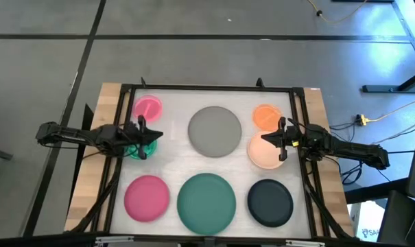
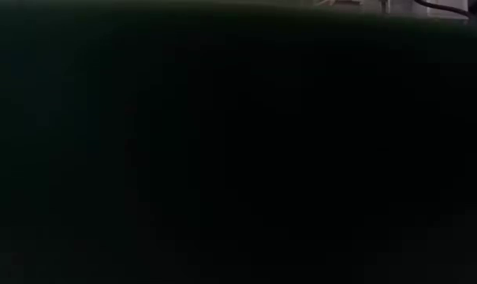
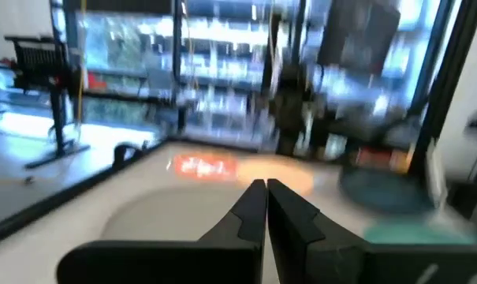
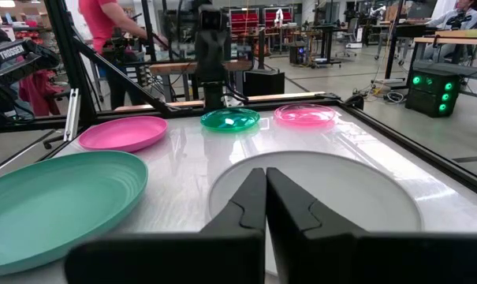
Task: Stack plastic plates
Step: Stack the green plate on the gray plate
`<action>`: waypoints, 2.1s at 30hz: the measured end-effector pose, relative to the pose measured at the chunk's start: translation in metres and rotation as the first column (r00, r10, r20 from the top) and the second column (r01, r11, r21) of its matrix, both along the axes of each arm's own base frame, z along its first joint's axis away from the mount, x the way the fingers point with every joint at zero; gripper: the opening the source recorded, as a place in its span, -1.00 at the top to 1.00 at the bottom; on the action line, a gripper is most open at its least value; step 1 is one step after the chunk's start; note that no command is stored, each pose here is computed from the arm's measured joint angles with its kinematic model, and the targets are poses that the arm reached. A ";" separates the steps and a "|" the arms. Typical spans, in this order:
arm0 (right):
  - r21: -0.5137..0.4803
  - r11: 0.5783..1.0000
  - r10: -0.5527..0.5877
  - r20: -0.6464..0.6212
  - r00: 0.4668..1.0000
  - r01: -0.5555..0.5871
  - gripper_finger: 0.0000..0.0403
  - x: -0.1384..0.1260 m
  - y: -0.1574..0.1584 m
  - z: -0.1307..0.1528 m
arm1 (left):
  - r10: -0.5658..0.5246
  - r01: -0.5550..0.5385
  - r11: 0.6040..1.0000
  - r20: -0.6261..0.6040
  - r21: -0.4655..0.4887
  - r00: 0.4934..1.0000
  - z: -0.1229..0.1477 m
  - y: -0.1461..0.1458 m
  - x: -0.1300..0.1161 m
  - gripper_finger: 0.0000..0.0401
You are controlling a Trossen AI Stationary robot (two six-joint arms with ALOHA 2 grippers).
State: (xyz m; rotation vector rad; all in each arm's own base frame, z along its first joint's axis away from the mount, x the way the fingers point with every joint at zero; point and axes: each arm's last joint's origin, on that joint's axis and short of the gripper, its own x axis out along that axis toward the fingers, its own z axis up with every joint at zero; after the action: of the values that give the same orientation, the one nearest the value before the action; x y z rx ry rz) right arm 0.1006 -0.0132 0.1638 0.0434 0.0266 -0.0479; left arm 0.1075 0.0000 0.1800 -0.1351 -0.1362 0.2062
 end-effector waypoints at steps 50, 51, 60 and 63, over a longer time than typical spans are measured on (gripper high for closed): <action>-0.017 0.999 -0.033 0.363 0.931 0.042 0.99 -0.001 -0.001 0.051 | -0.232 0.218 0.972 -0.481 -0.087 0.845 0.052 -0.103 0.189 0.99; -0.021 1.000 -0.010 0.350 0.937 0.018 0.99 0.001 -0.001 0.054 | -0.224 0.217 0.974 -0.474 -0.071 0.852 0.052 -0.103 0.193 0.99; -0.086 0.996 0.044 0.328 0.944 -0.017 0.99 0.009 0.000 0.082 | -0.195 0.106 0.973 -0.496 -0.203 0.846 0.043 -0.099 0.204 0.70; -0.096 0.995 0.062 0.322 0.945 -0.032 0.99 0.010 0.000 0.082 | -0.209 0.080 0.961 -0.503 -0.266 0.839 0.042 -0.097 0.204 0.48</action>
State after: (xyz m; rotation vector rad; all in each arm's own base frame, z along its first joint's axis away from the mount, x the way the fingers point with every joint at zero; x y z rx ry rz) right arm 0.1106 -0.0134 0.2460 -0.0394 -0.3052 0.0064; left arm 0.3117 -0.0967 0.2220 -0.3196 0.4529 0.0993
